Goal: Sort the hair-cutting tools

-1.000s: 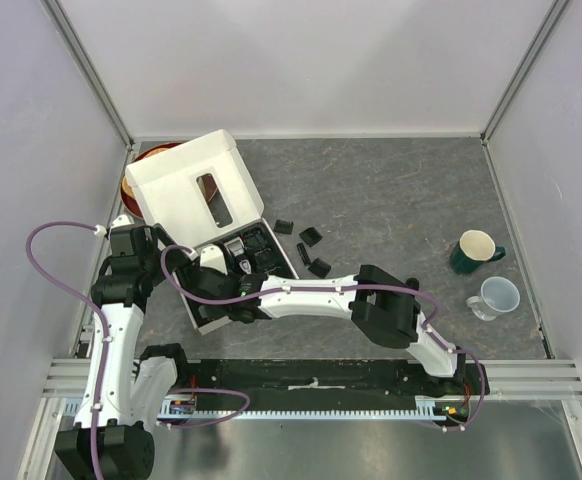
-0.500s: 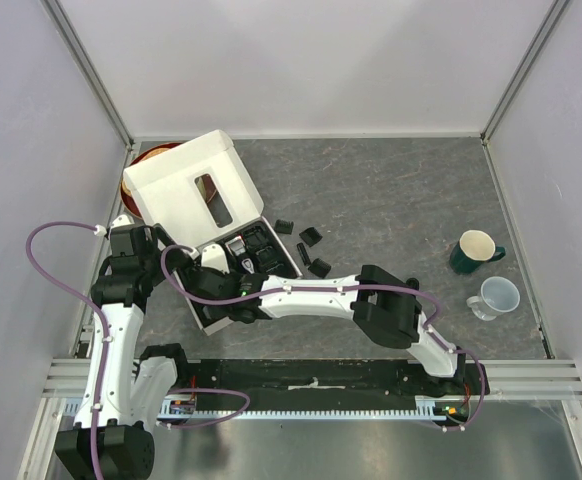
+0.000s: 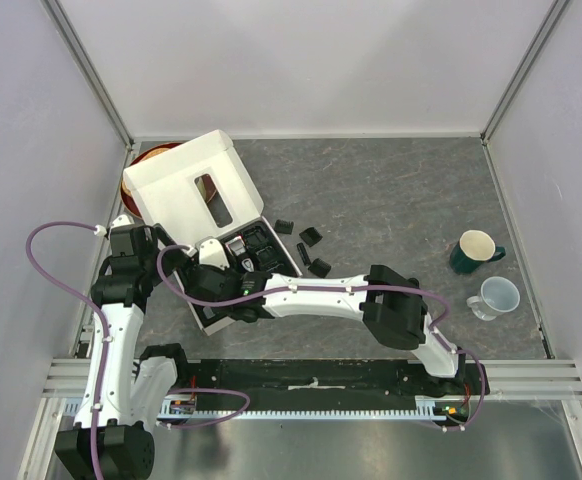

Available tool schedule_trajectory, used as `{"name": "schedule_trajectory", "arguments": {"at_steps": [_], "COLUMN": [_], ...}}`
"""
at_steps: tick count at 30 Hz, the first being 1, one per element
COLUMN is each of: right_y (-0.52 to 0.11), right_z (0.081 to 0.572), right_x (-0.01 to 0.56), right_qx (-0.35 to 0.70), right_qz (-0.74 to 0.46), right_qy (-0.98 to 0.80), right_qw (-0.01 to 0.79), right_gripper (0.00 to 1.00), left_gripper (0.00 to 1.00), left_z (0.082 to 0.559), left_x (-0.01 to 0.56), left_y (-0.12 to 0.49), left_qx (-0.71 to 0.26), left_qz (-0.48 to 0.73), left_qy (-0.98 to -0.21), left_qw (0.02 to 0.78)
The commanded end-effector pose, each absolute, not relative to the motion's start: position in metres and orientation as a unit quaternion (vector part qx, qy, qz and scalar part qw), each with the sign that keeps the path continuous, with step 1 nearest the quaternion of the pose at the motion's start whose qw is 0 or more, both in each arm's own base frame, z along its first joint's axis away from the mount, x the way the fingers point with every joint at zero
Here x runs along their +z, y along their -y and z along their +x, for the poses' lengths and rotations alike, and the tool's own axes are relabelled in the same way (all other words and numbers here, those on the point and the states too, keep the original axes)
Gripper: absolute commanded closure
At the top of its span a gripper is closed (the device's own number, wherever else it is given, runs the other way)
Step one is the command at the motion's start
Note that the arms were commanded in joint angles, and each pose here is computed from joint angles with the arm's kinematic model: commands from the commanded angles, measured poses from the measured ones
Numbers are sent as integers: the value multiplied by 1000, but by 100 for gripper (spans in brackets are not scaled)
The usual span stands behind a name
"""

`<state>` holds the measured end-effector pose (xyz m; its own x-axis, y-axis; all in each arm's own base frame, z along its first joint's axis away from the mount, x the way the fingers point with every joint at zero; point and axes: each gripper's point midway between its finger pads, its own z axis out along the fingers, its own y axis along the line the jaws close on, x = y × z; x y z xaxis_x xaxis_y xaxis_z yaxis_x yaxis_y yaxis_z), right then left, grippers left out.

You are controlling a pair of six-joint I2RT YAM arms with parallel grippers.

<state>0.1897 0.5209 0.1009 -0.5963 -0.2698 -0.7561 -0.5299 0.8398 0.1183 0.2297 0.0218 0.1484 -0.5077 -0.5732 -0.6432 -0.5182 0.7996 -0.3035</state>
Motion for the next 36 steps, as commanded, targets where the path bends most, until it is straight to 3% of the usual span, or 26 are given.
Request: {"name": "schedule_trajectory", "arguments": {"at_steps": [1, 6, 28, 36], "right_y": [-535, -547, -543, -545], "right_z": [189, 182, 183, 183], "right_x": [127, 122, 87, 109], "right_qx": [188, 206, 186, 224], "right_qz": [-244, -271, -262, -253], "right_qy": [-861, -853, -864, -847], "right_qw": [405, 397, 388, 410], "right_gripper": [77, 82, 87, 88], "left_gripper": [7, 7, 7, 8], "left_z": [234, 234, 233, 238], "left_x": [156, 155, 155, 139], "left_y": [-24, -23, -28, -28], "left_qx": [-39, -40, -28, -28], "left_qz": [-323, -323, -335, -344], "left_qy": [-858, -859, -855, -873], "left_qw": [398, 396, 394, 344]}}
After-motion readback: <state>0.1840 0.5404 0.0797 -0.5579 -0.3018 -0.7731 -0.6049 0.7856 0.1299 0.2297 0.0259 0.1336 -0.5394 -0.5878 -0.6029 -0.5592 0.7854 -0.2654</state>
